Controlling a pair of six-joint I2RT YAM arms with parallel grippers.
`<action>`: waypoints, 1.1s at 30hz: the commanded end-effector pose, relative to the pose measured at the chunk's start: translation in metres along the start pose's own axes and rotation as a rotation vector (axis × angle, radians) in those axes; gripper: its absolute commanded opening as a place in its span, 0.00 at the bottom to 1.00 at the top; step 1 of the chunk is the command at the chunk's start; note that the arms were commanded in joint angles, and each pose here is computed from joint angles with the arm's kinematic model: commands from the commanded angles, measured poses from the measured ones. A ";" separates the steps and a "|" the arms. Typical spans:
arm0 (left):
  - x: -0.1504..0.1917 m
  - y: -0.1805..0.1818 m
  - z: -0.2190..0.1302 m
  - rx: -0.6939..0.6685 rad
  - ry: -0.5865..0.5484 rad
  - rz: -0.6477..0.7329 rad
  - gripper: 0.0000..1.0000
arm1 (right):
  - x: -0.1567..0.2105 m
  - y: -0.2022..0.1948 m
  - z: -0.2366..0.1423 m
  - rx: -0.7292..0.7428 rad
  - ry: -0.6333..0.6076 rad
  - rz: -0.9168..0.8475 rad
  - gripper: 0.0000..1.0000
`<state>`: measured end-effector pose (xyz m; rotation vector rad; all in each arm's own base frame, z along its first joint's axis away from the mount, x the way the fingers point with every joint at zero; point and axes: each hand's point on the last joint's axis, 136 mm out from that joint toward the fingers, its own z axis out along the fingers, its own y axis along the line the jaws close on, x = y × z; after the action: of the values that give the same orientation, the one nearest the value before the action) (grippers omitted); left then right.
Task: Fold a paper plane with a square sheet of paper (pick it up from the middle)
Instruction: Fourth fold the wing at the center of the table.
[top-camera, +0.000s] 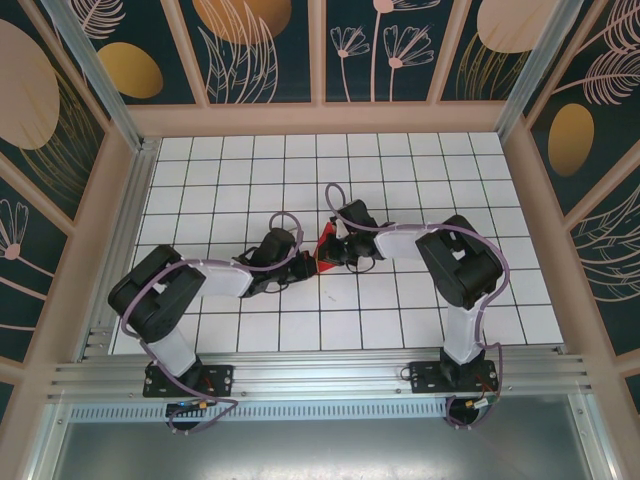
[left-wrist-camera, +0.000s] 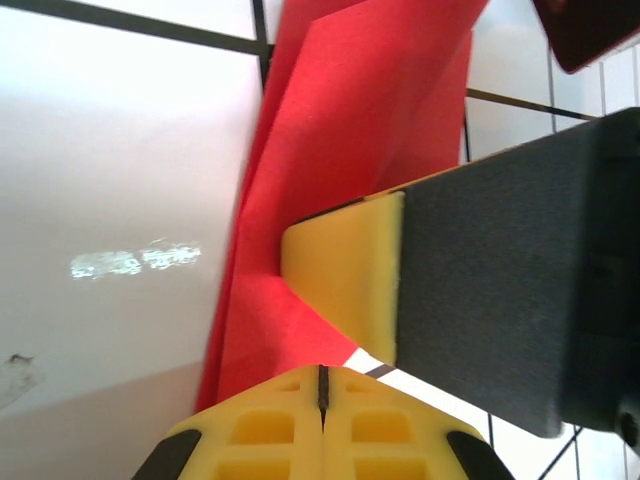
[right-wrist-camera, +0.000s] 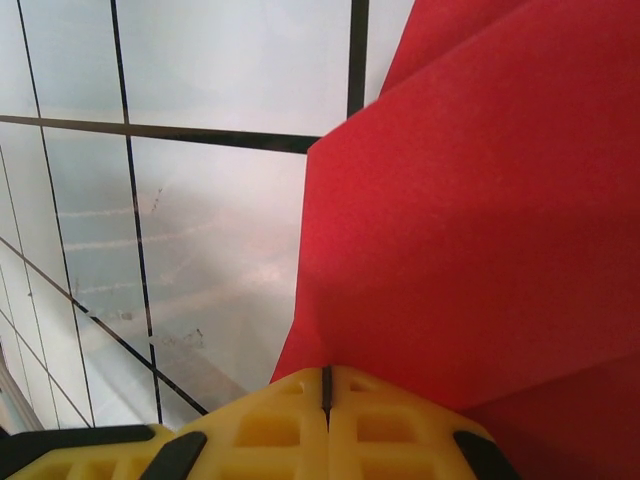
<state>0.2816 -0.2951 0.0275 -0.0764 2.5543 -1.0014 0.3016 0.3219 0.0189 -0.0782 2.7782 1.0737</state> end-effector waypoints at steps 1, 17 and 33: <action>0.001 0.012 0.008 -0.060 0.006 0.006 0.00 | 0.026 -0.007 0.003 0.020 0.078 0.035 0.00; 0.044 0.064 -0.002 -0.186 0.093 -0.041 0.00 | 0.002 -0.015 -0.005 0.035 0.030 0.008 0.00; 0.068 0.082 -0.004 -0.213 0.161 -0.063 0.00 | -0.058 -0.066 -0.026 0.135 -0.077 0.015 0.02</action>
<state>0.2734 -0.2843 0.0140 -0.0832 2.5311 -0.9957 0.3433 0.2767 0.0183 -0.0394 2.7679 1.0163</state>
